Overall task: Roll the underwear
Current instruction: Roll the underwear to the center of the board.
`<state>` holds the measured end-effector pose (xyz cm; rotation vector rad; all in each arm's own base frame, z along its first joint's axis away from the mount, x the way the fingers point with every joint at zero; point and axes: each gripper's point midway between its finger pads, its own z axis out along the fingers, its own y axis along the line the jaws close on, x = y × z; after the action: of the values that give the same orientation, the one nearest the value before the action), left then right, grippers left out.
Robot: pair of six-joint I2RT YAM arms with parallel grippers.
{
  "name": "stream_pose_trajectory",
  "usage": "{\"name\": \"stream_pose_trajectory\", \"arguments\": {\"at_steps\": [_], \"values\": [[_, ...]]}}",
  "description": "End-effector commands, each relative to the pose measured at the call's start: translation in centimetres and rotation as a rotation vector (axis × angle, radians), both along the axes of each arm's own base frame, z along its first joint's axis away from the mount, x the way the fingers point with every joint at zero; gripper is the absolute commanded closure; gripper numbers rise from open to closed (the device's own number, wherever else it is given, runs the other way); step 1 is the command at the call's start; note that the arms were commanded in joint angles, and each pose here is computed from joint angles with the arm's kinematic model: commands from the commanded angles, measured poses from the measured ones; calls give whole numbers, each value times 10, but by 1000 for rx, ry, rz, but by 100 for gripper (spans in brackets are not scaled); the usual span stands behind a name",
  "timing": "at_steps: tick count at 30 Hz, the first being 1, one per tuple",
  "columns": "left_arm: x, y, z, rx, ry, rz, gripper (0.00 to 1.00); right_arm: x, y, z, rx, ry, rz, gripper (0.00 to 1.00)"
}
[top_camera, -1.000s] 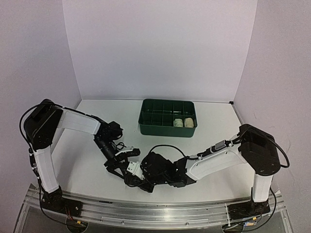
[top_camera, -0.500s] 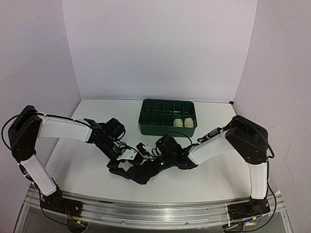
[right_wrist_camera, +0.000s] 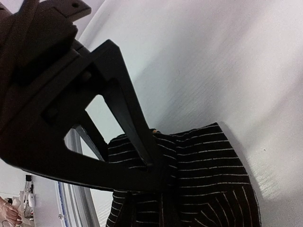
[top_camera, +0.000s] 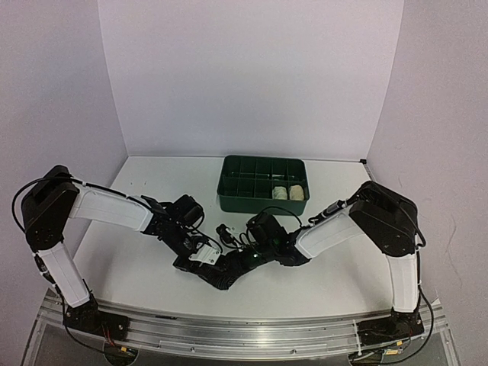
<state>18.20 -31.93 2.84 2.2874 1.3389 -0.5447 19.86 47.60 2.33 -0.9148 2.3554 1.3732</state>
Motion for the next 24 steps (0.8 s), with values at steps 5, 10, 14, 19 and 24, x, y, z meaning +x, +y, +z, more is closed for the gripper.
{"name": "stream_pose_trajectory", "arguments": {"at_steps": [5, 10, 14, 19, 24], "values": [[-26, 34, -53, 195, 43, -32, 51, -12, -28, -45, -180, 4, 2, 96], [-22, 25, -46, 184, 74, 22, 98, -3, -26, -21, -151, -88, -5, 74], [-26, 23, -36, 196, 155, 90, 100, 13, -35, 22, -120, -276, -38, 62], [-32, 23, -23, 202, 281, 241, 100, 18, -65, 60, -123, -479, -82, 53], [-33, 24, -15, 219, 382, 390, 100, -2, -82, 79, -164, -725, -31, 51]]}}
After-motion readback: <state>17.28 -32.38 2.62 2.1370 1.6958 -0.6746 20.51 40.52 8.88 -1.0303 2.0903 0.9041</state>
